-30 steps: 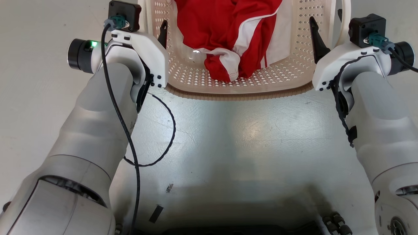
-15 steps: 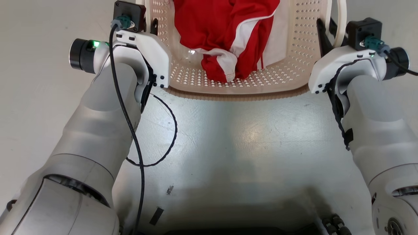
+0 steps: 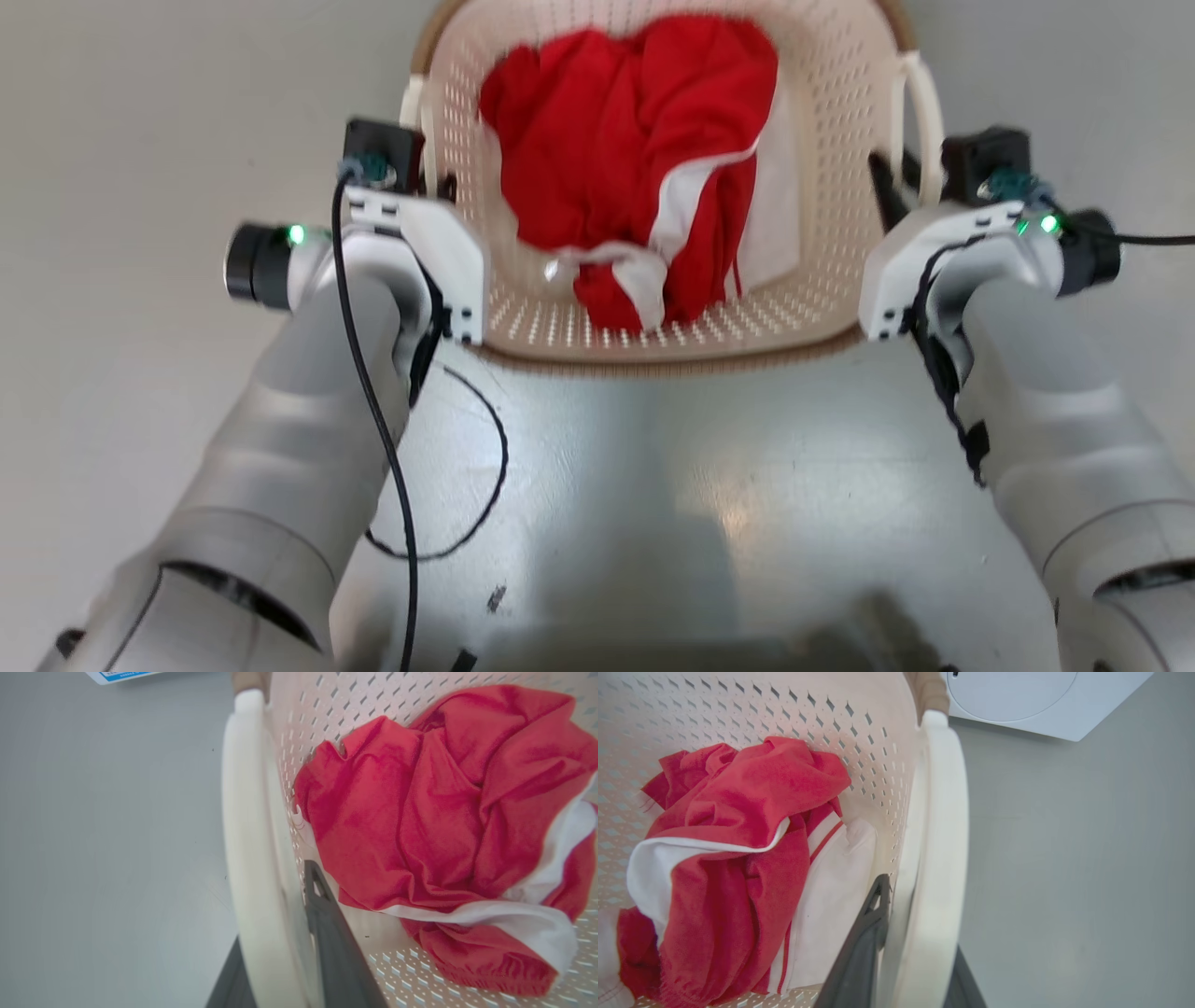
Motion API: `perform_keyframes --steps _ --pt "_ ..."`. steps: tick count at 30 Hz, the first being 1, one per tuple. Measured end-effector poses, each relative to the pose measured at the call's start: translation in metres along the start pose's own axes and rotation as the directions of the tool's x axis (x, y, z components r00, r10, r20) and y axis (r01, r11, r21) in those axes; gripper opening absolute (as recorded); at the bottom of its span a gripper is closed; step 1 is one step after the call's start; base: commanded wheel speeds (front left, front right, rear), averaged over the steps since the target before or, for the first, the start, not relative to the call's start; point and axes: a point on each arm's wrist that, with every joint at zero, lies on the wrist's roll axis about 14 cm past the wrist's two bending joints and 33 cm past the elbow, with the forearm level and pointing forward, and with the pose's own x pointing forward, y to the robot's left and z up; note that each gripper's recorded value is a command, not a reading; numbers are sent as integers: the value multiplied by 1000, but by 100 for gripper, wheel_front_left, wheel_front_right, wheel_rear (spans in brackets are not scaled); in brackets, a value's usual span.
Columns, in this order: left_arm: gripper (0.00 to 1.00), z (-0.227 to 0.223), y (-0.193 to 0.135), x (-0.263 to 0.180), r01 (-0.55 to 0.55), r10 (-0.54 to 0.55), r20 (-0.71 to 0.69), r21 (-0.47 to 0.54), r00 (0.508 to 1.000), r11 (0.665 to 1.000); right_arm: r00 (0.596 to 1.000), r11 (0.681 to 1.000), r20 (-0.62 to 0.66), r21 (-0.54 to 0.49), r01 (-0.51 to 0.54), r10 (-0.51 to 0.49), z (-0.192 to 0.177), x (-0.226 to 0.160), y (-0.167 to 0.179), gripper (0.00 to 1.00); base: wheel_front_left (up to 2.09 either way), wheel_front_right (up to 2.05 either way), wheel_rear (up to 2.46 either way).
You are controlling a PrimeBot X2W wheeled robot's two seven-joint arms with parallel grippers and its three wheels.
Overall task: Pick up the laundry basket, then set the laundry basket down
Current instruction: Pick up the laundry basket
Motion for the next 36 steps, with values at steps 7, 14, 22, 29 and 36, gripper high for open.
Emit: perform_keyframes --steps 7,14,22,29,36 --pt "0 -10 -9 -40 -2 2 -25 -12 1000 1000 997 999 -69 -15 -29 28 -8 -41 14 0 0 0 0" --pt "0 -23 -19 -85 -5 3 -53 -29 999 1000 992 999 -114 -15 -49 47 -17 -92 29 0 0 0 0" --pt "0 -50 -31 -136 -3 -1 -103 -34 995 999 985 996 -157 -40 -83 76 -25 -147 50 0 0 0 0" --pt "0 -63 -43 -173 8 -10 -91 -24 996 1000 984 991 -155 -90 -97 83 -27 -187 62 0 0 0 0" --pt "0 -71 -54 -200 14 -14 -55 -10 998 1000 987 990 -145 -116 -84 67 -36 -217 67 0 0 0 0"
